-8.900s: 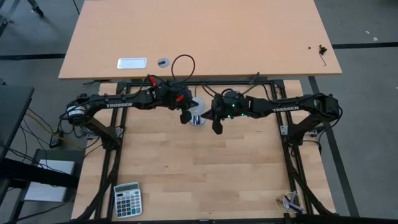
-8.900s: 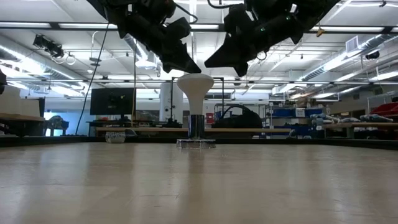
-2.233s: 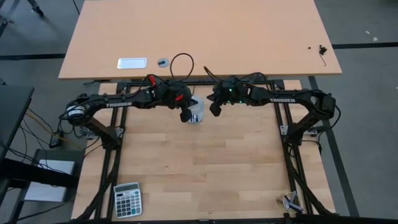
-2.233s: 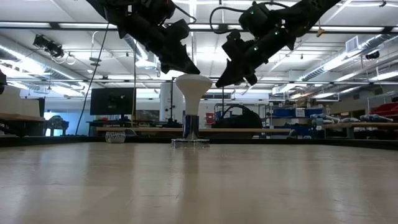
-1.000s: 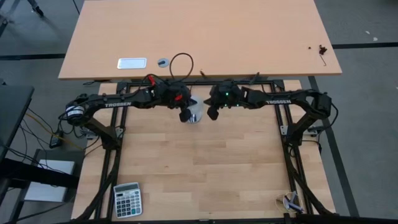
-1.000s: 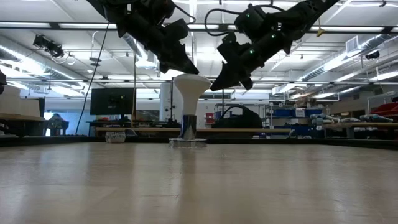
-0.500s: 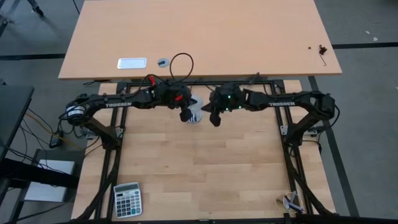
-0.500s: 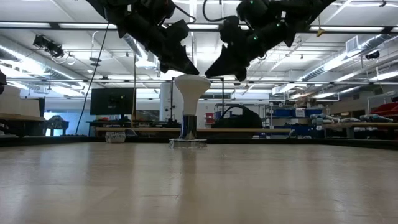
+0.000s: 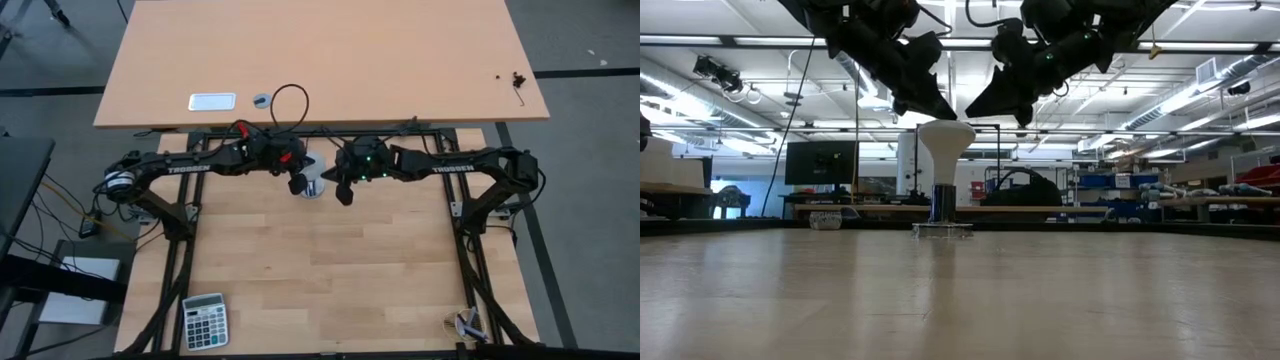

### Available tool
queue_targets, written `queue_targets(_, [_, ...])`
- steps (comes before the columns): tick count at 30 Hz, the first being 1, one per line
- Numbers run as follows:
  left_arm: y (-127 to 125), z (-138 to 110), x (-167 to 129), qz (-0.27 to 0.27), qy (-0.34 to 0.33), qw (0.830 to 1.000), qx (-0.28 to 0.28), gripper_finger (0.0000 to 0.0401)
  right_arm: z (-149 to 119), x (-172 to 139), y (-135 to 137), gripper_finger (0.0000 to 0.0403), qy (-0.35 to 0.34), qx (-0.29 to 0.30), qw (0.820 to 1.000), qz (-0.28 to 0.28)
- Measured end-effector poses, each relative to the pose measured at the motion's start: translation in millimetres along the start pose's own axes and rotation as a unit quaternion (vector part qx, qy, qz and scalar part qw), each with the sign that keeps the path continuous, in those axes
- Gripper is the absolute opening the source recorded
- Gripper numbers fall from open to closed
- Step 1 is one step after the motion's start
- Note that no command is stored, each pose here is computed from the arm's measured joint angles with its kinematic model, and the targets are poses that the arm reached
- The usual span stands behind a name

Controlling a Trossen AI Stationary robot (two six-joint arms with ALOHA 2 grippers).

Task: Screw lightbulb
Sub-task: Remove the lightbulb from the lamp

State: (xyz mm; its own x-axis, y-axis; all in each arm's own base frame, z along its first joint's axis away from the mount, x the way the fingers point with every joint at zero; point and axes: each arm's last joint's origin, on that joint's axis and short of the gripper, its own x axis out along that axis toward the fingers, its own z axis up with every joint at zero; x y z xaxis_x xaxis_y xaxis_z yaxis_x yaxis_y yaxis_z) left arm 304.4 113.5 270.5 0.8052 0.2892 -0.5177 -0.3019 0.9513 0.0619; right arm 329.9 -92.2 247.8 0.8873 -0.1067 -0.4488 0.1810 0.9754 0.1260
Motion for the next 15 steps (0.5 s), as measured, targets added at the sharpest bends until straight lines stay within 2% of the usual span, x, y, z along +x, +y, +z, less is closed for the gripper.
queue_targets(15, [2.9, 6.1, -2.8, 0.023, -0.016, 1.0, 0.001, 0.0, 1.2, 3.0, 4.3, 0.0011, -0.012, -0.013, 1.0, 0.019])
